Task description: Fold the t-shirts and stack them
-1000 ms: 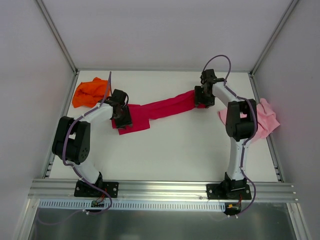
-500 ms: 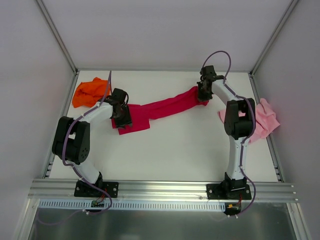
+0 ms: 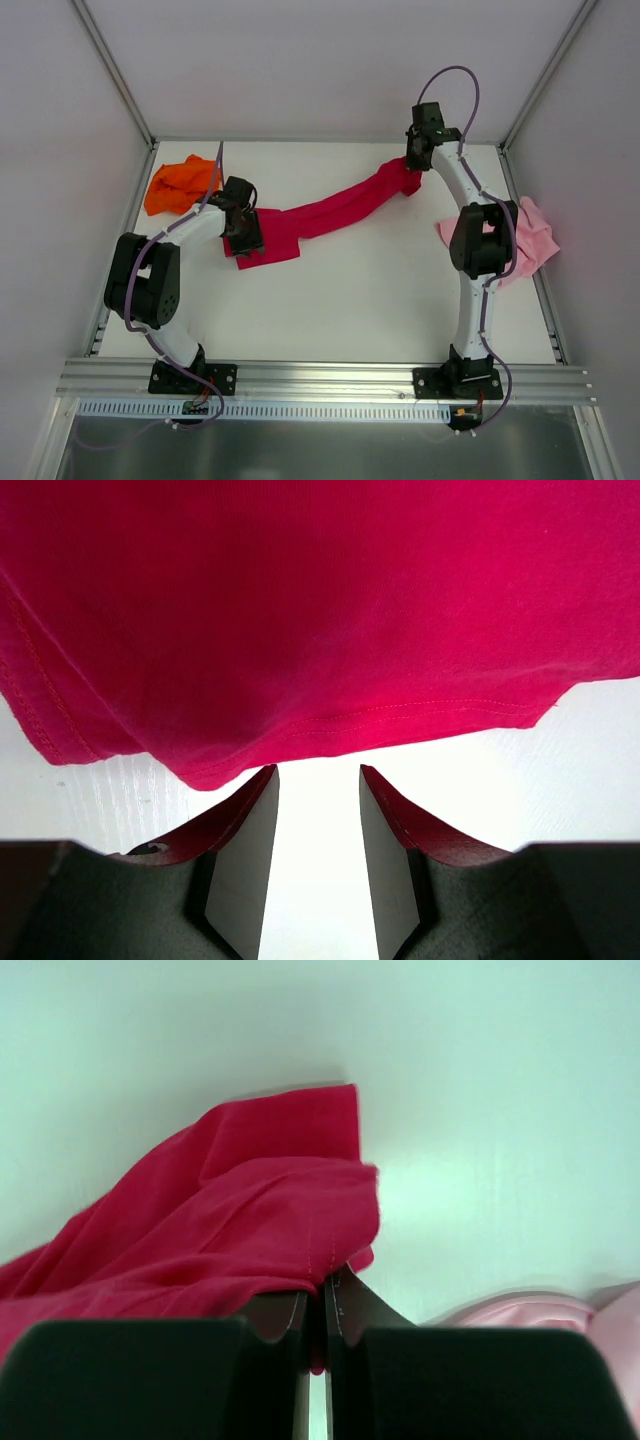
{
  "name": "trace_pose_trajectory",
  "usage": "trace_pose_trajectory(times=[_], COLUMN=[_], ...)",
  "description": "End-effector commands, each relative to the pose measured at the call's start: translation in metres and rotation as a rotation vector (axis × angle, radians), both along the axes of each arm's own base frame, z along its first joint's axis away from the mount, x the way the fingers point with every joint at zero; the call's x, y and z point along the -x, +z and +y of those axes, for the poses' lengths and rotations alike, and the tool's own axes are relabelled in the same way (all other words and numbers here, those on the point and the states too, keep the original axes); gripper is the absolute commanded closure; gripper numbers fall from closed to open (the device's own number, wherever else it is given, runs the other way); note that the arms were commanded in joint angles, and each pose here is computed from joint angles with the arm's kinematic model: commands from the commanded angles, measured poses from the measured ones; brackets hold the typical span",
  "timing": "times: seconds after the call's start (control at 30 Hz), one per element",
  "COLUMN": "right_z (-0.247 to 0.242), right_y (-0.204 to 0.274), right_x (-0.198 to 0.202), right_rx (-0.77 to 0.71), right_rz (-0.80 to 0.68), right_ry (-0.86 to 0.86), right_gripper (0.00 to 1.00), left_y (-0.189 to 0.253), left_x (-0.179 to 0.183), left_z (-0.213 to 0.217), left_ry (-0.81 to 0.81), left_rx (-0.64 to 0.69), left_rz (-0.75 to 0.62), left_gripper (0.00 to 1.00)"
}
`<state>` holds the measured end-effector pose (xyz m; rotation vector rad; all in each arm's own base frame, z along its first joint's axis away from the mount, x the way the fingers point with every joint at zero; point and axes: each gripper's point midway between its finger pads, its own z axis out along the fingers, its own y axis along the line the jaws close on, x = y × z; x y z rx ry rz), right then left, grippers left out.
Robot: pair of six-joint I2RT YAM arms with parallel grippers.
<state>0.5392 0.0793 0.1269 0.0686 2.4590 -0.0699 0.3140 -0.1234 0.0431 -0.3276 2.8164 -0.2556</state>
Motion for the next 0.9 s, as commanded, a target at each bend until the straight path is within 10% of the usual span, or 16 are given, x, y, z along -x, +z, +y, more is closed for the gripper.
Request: trace_pose_trajectory(times=[0.0, 0.13, 0.27, 0.87], right_z=[-0.033, -0.053, -0.074, 0.034], right_y=[0.038, 0.038, 0.039, 0.023], right_x=[-0.011, -0.013, -0.008, 0.05], right_rx=[0.127, 0.226, 0.317, -0.138], right_rz=[-0.085, -0.092, -0.092, 0.076], right_ry=[-0.094, -0.162, -0.27, 0.123], right_gripper=[0.99, 0.76, 0.17, 0.28], left_y=[0.01, 0.011, 0.01, 0.047], left_x=[-0.003, -0.001, 0.002, -0.039], left_z=[0.0, 0.001, 0.002, -0.026], left_ry=[-0.026, -0.031, -0.036, -0.014], left_rx=[-0.003, -0.007, -0.009, 0.129], left_rz=[-0.024, -0.022, -0.011, -0.161], left_gripper=[0.62, 0.62, 0.62, 0.61])
